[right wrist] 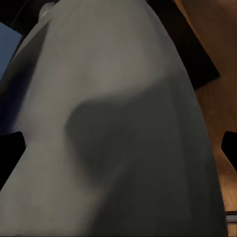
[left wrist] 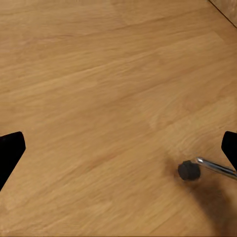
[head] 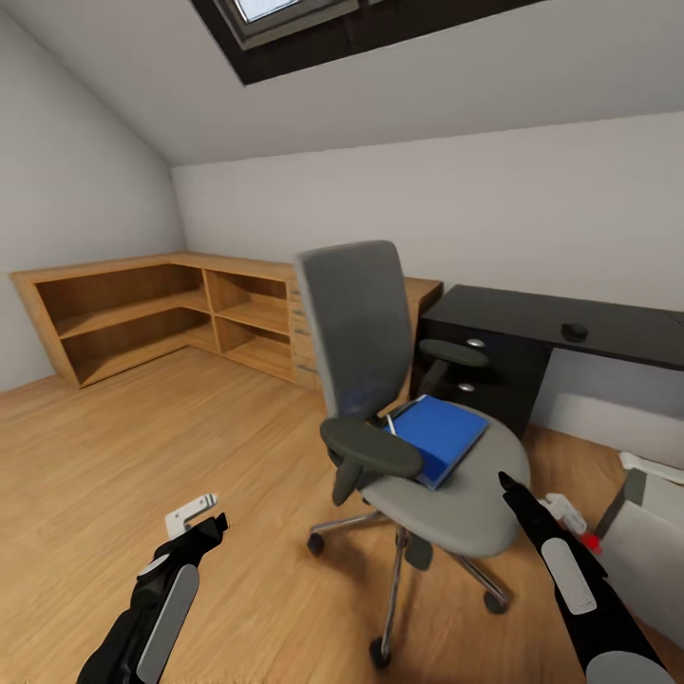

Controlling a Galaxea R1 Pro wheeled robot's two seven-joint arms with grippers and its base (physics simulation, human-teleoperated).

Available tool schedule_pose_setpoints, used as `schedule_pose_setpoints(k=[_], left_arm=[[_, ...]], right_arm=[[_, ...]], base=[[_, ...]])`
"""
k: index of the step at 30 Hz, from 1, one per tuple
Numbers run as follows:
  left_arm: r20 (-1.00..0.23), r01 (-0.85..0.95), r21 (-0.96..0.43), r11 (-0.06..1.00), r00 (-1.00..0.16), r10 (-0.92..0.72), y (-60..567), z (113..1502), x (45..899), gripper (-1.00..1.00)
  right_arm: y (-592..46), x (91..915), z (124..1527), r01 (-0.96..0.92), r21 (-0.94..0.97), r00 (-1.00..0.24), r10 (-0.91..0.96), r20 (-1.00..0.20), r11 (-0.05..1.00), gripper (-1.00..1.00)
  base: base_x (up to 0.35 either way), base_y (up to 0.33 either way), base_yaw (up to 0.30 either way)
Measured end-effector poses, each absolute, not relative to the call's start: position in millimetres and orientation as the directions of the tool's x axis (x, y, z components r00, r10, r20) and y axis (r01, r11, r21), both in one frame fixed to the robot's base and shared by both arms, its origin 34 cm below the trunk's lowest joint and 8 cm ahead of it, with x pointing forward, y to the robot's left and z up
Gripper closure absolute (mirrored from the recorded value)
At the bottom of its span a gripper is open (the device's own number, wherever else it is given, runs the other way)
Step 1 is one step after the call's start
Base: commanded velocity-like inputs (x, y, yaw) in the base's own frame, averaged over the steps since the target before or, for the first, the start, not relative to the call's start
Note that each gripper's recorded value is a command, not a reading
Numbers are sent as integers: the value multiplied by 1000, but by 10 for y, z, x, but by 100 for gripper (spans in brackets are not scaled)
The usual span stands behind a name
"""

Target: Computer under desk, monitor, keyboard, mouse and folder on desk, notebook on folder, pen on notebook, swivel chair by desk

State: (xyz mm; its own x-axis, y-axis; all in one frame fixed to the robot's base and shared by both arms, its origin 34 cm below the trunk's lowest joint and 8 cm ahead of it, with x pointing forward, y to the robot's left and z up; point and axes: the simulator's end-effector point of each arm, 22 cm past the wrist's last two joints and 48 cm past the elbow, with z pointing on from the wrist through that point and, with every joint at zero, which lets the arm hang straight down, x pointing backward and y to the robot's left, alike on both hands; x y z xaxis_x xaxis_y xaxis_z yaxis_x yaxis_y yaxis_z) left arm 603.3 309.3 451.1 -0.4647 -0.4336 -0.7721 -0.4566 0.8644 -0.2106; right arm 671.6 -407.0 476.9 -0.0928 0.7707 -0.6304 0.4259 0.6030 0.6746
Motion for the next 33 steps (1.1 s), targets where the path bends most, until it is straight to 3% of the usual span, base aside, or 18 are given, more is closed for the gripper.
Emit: schedule_pose_setpoints(k=[12, 23, 33], left_arm=[[-771, -457, -209, 865, -467, -433, 3094, 4497, 6033, -100], [-771, -457, -208, 865, -467, -433, 3099, 4497, 6033, -100], [-771, -457, -208, 865, -467, -433, 3101, 4498, 6032, -100]], right_arm=[[-4067, 6714, 4752, 427, 675, -94, 772, -629, 602, -100], [-4079, 6712, 4754, 428, 674, -93, 771, -630, 602, -100], [-4066, 6715, 4753, 426, 675, -95, 771, -629, 603, -100]], base=[[8, -18, 172], [82, -98, -138], [145, -2, -10]])
